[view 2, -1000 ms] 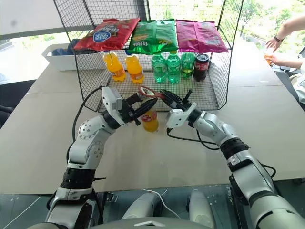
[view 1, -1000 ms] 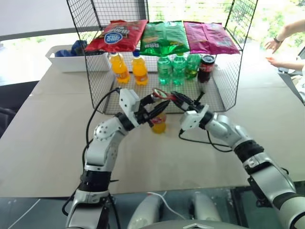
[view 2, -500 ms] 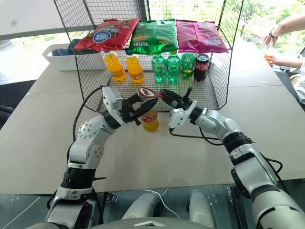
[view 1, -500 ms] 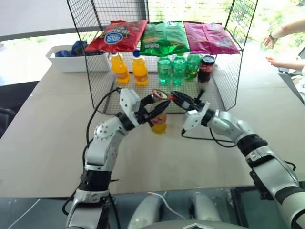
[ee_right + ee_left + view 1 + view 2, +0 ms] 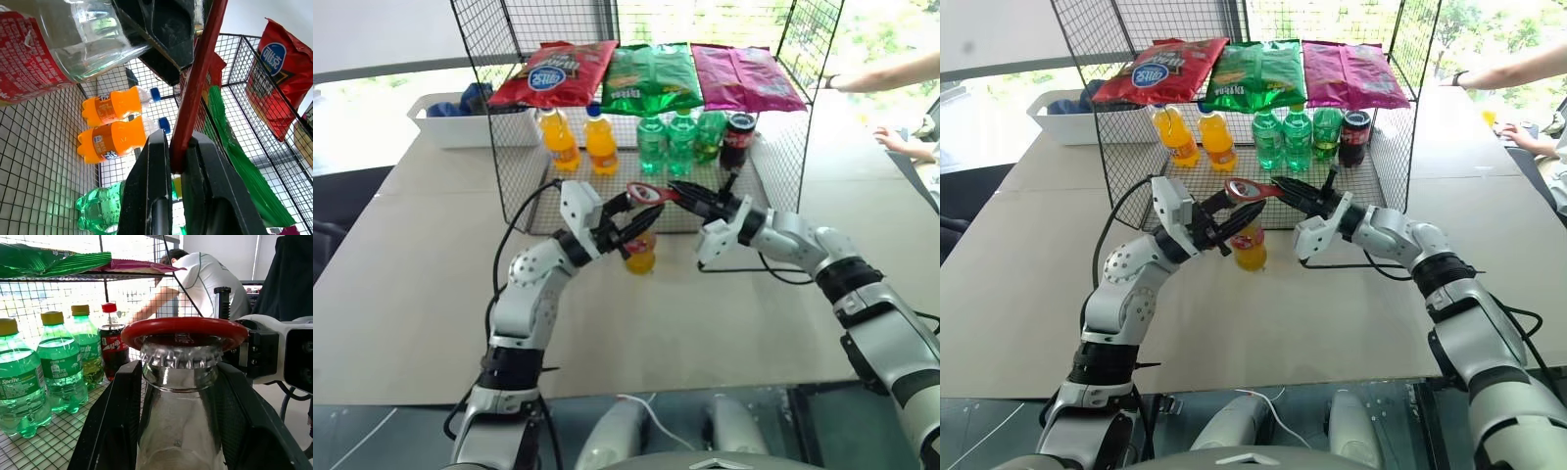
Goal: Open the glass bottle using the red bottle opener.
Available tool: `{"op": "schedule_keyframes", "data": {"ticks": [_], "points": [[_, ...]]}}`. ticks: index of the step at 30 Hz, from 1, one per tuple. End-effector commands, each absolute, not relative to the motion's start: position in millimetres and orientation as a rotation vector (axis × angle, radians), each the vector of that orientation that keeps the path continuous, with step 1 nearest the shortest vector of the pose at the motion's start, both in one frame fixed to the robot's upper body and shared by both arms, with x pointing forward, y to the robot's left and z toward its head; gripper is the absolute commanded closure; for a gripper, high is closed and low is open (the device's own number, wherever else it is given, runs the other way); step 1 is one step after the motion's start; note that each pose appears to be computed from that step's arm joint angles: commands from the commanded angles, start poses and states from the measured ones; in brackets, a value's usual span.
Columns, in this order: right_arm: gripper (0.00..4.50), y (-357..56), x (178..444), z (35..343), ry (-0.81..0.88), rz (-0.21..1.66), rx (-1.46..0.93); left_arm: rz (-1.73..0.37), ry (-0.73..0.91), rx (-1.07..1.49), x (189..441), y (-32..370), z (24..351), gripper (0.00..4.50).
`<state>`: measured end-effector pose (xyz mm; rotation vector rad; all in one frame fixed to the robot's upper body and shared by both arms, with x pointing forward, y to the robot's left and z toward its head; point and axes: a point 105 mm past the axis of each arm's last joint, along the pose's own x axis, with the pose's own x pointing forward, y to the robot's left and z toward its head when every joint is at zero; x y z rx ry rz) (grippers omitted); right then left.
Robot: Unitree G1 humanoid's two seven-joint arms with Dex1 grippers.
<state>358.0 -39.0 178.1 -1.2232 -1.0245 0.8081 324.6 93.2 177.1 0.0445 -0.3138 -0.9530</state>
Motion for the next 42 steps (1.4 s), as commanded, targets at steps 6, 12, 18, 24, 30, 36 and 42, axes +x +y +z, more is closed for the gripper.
{"op": "schedule_keyframes", "data": {"ticks": [6, 12, 18, 24, 30, 36, 42], "points": [[4.5, -32.7, 354.8, 190.5, -1.094, 0.871, -1.303, -0.982, -0.201, 0.043, 326.9, 83.9, 149.9, 2.77], [4.5, -28.2, 355.1, 199.9, -1.129, 0.872, -1.324, -0.984, -0.2, 0.042, 326.3, 83.9, 149.4, 2.77], [4.5, -27.2, 359.8, 212.5, -1.151, 0.849, -1.343, -0.984, -0.199, 0.041, 326.0, 83.7, 149.2, 2.77], [4.5, -28.5, 364.1, 224.5, -1.171, 0.827, -1.369, -0.982, -0.197, 0.039, 325.4, 83.3, 148.4, 2.77], [4.5, -32.0, 368.4, 234.4, -1.183, 0.804, -1.399, -0.983, -0.195, 0.037, 324.7, 82.8, 147.6, 2.77], [4.5, -35.1, 371.1, 241.0, -1.19, 0.785, -1.415, -0.986, -0.192, 0.036, 323.8, 82.3, 146.9, 2.77], [4.5, -36.7, 372.9, 242.9, -1.188, 0.772, -1.419, -0.986, -0.189, 0.038, 324.1, 82.3, 146.6, 2.77]]}}
